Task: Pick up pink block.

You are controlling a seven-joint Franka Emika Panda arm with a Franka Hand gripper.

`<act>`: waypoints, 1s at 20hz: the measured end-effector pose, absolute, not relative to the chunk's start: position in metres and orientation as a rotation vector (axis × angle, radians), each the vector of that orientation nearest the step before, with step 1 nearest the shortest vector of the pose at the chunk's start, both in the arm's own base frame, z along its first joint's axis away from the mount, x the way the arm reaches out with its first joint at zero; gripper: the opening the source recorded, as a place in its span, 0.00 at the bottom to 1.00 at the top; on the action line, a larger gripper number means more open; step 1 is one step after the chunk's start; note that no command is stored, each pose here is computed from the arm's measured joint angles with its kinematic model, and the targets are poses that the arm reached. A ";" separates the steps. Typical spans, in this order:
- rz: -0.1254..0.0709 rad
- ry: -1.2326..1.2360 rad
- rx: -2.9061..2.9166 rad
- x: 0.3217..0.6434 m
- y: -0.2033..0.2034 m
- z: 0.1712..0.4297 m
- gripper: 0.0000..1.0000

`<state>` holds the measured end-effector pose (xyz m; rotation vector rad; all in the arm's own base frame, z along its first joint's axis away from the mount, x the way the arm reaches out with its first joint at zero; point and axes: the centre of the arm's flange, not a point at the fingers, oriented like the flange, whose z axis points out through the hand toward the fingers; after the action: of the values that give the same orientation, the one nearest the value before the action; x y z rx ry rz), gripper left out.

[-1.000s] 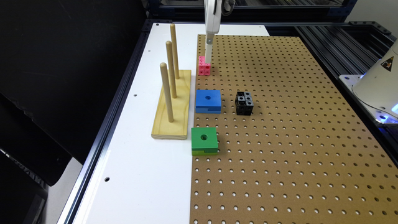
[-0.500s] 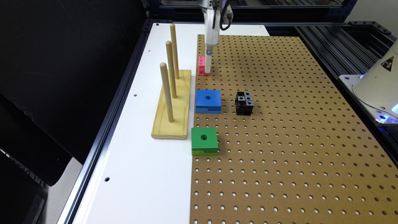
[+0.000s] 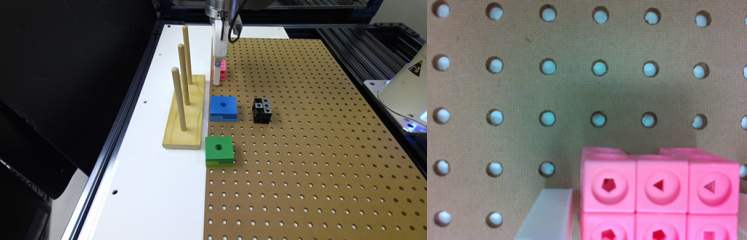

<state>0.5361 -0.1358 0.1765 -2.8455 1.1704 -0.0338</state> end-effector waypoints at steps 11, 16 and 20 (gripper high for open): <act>-0.039 1.172 -2.846 0.536 -0.137 0.181 0.00; -0.037 1.171 -2.850 0.537 -0.138 0.196 0.00; -0.047 1.169 -2.853 0.538 -0.138 0.215 0.00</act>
<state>0.5384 -0.1384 0.2147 -2.8529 1.1693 -0.0472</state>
